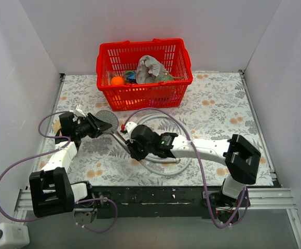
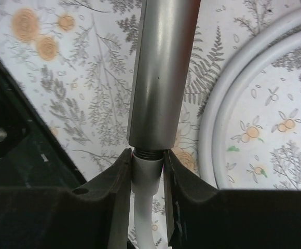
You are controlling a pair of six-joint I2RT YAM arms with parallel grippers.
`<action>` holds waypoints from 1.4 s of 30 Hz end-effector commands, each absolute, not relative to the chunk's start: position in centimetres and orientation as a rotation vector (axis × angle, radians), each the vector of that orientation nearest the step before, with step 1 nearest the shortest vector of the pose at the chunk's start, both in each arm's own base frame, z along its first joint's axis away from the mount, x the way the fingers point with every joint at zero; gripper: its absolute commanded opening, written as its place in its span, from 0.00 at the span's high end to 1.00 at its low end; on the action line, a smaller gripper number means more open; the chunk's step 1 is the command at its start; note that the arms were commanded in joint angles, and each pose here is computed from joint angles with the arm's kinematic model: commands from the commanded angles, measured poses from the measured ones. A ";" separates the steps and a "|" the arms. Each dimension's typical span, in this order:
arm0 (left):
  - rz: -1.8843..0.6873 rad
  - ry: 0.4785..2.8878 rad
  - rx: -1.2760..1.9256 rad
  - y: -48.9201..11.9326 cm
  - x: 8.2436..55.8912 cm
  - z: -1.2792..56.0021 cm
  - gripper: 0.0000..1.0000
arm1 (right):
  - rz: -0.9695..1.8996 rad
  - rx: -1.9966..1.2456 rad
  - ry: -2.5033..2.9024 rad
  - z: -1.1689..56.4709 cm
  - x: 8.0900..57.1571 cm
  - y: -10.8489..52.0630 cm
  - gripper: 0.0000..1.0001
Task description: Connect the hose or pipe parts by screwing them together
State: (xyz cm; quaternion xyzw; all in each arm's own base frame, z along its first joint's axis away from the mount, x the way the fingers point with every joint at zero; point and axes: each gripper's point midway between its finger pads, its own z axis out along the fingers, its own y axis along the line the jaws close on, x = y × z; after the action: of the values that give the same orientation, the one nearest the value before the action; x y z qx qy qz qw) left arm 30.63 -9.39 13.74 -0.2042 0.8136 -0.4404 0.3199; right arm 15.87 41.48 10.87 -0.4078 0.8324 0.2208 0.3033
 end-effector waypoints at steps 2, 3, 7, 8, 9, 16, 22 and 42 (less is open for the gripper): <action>-1.300 2.098 -0.444 -11.0 29.8 16.6 1.00 | 1.234 -1.036 1.942 18.3 14.9 45.2 0.99; -1.303 2.098 -0.442 -11.0 29.7 16.6 1.00 | 1.292 -1.055 1.946 17.9 14.1 44.8 0.99; -1.320 2.074 -0.411 -11.2 29.9 17.3 1.00 | 1.518 -0.994 1.857 19.0 13.8 45.0 0.99; -1.323 2.075 -0.413 -11.2 29.8 17.3 1.00 | 1.592 -1.004 1.840 19.1 13.4 44.7 0.99; -1.326 2.074 -0.410 -11.2 29.8 17.3 1.00 | 1.649 -0.995 1.846 18.2 12.9 44.3 0.99; -1.333 2.065 -0.402 -11.3 29.8 17.5 1.00 | 2.147 -0.866 1.580 21.8 11.6 42.8 0.99; -1.332 2.058 -0.399 -11.3 29.7 17.7 1.00 | 2.352 -0.775 1.475 22.5 11.8 41.5 0.92; -1.249 2.046 -0.442 -10.1 30.7 18.0 1.00 | 0.731 -1.012 2.101 16.1 19.8 36.2 0.28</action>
State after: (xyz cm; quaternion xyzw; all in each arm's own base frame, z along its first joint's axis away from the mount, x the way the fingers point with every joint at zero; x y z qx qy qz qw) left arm 30.28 -10.13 14.92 -0.1915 0.8029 -0.4692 0.3140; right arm 20.38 39.96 18.67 -0.3201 0.7596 0.4569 0.3343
